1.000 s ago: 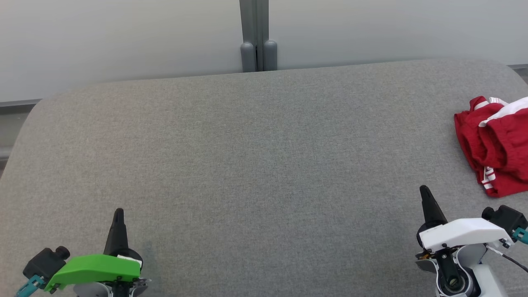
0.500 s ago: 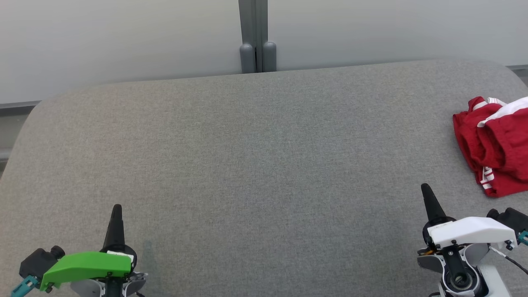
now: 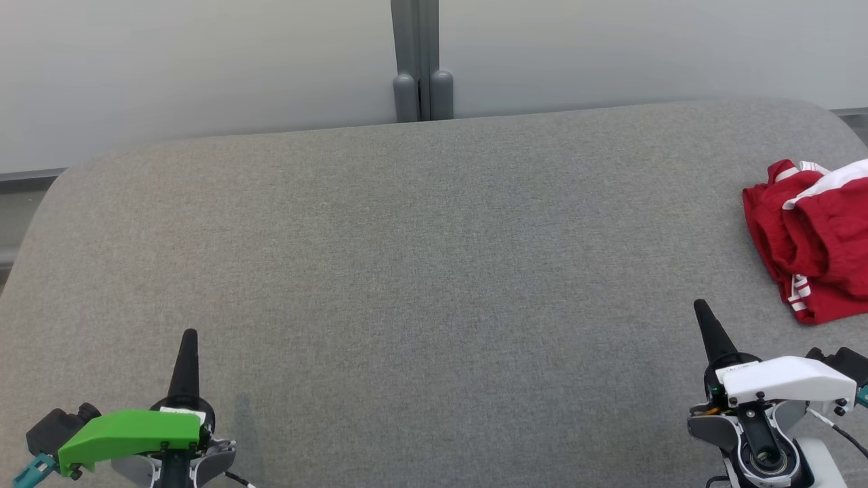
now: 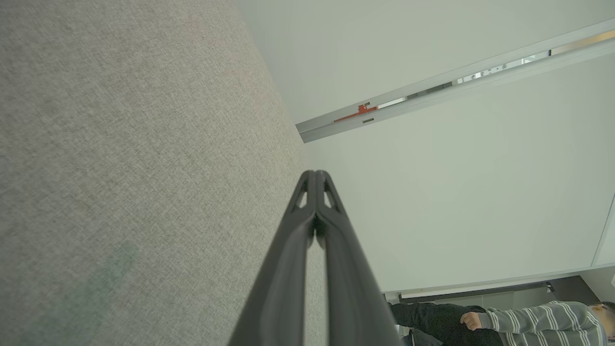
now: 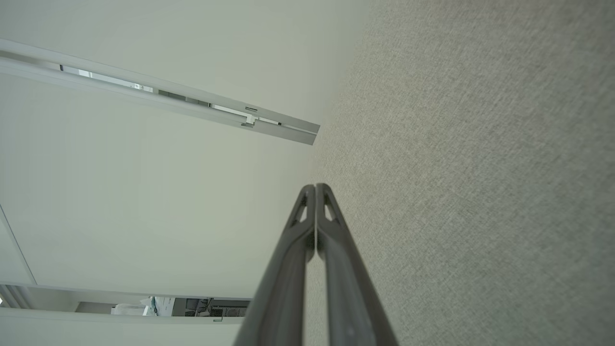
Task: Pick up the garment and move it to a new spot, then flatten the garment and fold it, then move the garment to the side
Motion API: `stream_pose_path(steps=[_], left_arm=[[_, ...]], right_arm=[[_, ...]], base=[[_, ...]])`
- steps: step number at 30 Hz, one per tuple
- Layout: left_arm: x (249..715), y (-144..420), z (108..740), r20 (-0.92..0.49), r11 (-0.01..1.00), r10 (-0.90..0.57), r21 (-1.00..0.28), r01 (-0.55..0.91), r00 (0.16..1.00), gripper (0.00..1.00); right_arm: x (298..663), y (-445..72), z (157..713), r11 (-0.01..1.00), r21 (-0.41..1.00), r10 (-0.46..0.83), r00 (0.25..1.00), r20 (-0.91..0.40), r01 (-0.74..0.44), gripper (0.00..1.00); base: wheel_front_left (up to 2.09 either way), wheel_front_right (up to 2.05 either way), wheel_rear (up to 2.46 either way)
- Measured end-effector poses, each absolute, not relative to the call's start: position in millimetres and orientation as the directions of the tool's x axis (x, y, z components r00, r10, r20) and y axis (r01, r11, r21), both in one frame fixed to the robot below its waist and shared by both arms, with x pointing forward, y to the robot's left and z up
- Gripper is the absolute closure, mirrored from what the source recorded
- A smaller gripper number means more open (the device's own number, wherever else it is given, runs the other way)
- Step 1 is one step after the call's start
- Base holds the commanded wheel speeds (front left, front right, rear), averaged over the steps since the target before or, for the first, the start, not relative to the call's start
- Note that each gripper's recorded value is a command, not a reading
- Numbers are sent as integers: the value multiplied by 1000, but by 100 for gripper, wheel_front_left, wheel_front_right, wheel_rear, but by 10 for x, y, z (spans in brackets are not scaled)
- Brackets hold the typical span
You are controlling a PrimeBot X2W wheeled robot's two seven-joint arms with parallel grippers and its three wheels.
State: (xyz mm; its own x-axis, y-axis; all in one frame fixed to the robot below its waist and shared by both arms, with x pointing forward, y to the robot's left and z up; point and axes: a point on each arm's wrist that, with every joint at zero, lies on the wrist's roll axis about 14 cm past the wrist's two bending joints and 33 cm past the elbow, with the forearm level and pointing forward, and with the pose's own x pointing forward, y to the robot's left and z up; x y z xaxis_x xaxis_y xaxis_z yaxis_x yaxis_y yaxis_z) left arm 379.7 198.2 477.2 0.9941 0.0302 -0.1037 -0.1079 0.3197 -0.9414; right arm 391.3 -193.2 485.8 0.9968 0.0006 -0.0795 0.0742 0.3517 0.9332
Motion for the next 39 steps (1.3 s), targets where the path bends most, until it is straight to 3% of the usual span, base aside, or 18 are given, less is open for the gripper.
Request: stream_pose_path(steps=[39], left_arm=[[3857,1984,4979,-33,44,2,-998,-33,999,100]], right_arm=[[3901,-1985,5035,52,999,3,1000,-16,16,100]], base=[[0,0,0]])
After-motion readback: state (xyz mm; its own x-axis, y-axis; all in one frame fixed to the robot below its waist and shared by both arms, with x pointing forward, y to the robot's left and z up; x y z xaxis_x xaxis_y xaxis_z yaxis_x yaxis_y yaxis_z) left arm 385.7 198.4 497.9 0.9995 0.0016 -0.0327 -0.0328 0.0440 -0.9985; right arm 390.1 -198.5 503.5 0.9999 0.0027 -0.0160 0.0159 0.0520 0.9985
